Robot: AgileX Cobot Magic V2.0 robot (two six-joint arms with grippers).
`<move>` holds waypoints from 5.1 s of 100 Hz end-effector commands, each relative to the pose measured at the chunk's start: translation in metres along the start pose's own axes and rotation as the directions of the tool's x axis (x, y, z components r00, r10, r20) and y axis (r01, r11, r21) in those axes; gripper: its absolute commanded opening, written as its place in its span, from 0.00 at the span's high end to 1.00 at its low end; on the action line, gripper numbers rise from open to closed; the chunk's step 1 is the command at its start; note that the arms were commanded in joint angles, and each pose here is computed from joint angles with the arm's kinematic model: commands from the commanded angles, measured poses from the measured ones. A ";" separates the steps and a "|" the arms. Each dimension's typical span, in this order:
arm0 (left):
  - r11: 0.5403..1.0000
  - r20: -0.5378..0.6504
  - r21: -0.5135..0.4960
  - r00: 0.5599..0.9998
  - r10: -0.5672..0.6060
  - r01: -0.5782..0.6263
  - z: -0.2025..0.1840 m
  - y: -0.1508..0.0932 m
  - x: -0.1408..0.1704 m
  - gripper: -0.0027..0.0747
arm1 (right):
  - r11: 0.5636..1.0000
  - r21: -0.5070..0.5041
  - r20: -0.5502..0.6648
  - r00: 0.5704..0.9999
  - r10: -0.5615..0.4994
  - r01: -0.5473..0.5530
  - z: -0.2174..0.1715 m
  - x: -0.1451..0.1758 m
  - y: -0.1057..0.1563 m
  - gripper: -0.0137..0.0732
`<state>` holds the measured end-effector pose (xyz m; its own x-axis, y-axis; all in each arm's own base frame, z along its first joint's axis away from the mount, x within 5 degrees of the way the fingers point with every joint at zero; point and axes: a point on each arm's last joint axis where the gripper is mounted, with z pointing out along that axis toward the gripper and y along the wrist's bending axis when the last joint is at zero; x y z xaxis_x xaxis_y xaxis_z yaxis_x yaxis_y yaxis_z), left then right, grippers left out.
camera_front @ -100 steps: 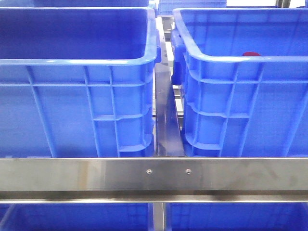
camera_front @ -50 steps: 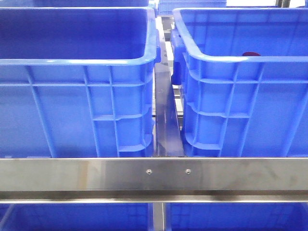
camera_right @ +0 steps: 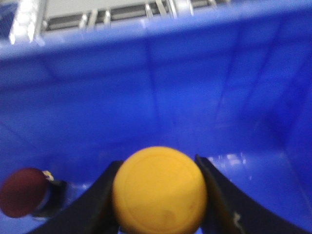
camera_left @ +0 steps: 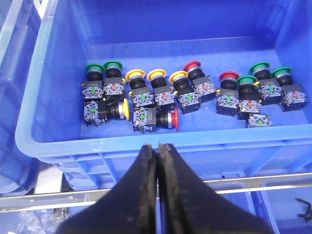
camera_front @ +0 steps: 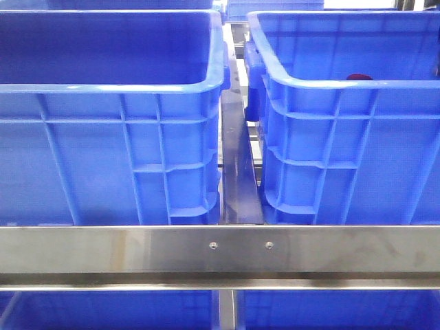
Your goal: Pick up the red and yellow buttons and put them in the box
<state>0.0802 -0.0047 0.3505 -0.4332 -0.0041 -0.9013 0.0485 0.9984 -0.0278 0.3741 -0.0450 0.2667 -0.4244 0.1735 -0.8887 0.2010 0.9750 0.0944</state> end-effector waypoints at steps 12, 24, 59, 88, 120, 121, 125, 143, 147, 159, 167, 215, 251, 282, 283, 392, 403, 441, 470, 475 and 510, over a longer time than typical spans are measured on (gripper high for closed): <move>1.000 0.093 0.015 0.996 0.001 -0.003 -0.004 -0.001 -0.013 0.99 | 1.000 0.027 0.040 0.999 -0.007 0.006 0.014 -0.016 -0.002 0.87; 1.000 0.093 0.015 0.996 0.001 -0.003 -0.004 -0.001 -0.013 0.99 | 1.000 0.028 0.035 0.999 -0.007 0.006 0.027 -0.016 -0.002 0.87; 1.000 0.095 0.015 0.996 0.002 -0.003 -0.004 -0.001 -0.014 0.99 | 1.000 0.027 0.004 1.000 -0.008 0.008 0.051 -0.008 -0.001 0.87; 1.000 0.095 0.015 0.996 0.002 -0.003 -0.004 -0.001 -0.014 0.99 | 0.999 -0.045 -0.049 0.999 -0.010 0.008 0.063 0.006 0.004 0.84; 1.000 0.095 0.015 0.996 0.002 -0.003 -0.004 -0.001 -0.014 0.99 | 0.999 -0.054 -0.051 0.999 -0.010 0.007 0.063 0.006 0.005 0.38; 1.000 0.095 0.015 0.996 0.002 -0.003 -0.004 -0.001 -0.014 0.99 | 0.999 -0.052 -0.049 0.999 -0.010 0.007 0.062 0.006 0.005 0.37; 1.000 0.095 0.015 0.996 0.002 -0.003 -0.004 -0.001 -0.014 0.99 | 0.999 -0.049 -0.048 0.999 -0.010 0.007 0.062 0.005 0.005 0.33; 1.000 0.095 0.015 0.996 0.002 -0.003 -0.004 -0.001 -0.014 0.99 | 0.998 -0.060 -0.009 1.000 -0.008 0.008 0.050 -0.008 0.007 0.30; 1.000 0.095 0.015 0.996 0.002 -0.003 -0.004 -0.001 -0.014 0.99 | 0.998 -0.063 0.004 1.000 -0.008 0.008 0.045 -0.012 0.007 0.30; 1.000 0.095 0.015 0.996 0.002 -0.003 -0.004 -0.001 -0.014 0.99 | 0.997 -0.073 0.054 0.999 -0.006 0.010 0.029 -0.028 0.009 0.30; 1.000 0.095 0.010 0.996 0.000 -0.001 -0.004 -0.001 -0.014 0.99 | 0.996 -0.088 0.091 0.996 -0.004 0.013 0.013 -0.039 0.011 0.30; 1.000 0.095 0.010 0.996 0.000 -0.001 -0.004 -0.001 -0.014 0.99 | 0.984 -0.171 0.228 0.974 0.002 0.038 -0.115 -0.040 0.013 0.30; 1.000 0.095 0.010 0.996 0.000 -0.001 -0.004 -0.001 -0.014 0.99 | 0.966 -0.248 0.301 0.954 0.005 0.073 -0.195 0.002 0.011 0.30; 1.000 0.095 0.010 0.996 0.000 -0.001 -0.004 -0.001 -0.014 0.99 | 0.961 -0.260 0.366 0.931 0.010 0.092 -0.234 0.032 0.007 0.38; 1.000 0.095 0.010 0.996 0.000 -0.001 -0.004 -0.001 -0.014 0.99 | 0.961 -0.261 0.368 0.930 0.010 0.093 -0.235 0.033 0.007 0.40; 1.000 0.095 0.008 0.995 0.001 -0.002 -0.004 -0.001 -0.014 0.99 | 0.944 -0.305 0.399 0.917 0.010 0.122 -0.247 0.033 0.011 0.92; 1.000 0.095 0.008 0.995 0.001 -0.002 -0.004 -0.001 -0.014 0.99 | 0.944 -0.305 0.399 0.917 0.010 0.122 -0.247 0.033 0.011 0.92; 1.000 0.184 -0.008 0.983 0.027 -0.026 -0.008 0.001 -0.018 0.99 | 0.944 -0.305 0.399 0.917 0.010 0.122 -0.247 0.033 0.011 0.92; 0.997 0.426 0.016 0.903 0.058 -0.072 -0.017 0.000 0.013 0.99 | 0.944 -0.305 0.399 0.917 0.010 0.122 -0.247 0.033 0.011 0.92; 0.995 0.458 -0.007 0.884 0.092 -0.099 -0.014 0.001 0.024 0.99 | 0.944 -0.305 0.399 0.917 0.010 0.122 -0.247 0.033 0.011 0.92; 0.996 0.547 -0.058 0.832 0.087 -0.066 0.009 0.004 0.092 0.99 | 0.944 -0.305 0.399 0.917 0.010 0.122 -0.247 0.033 0.011 0.92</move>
<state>0.0499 0.0000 0.2610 0.0179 0.0632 -0.9978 0.0248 0.9977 0.0636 0.1453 0.0053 0.3400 -0.0656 0.1099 -0.9918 -0.1217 0.9856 0.1173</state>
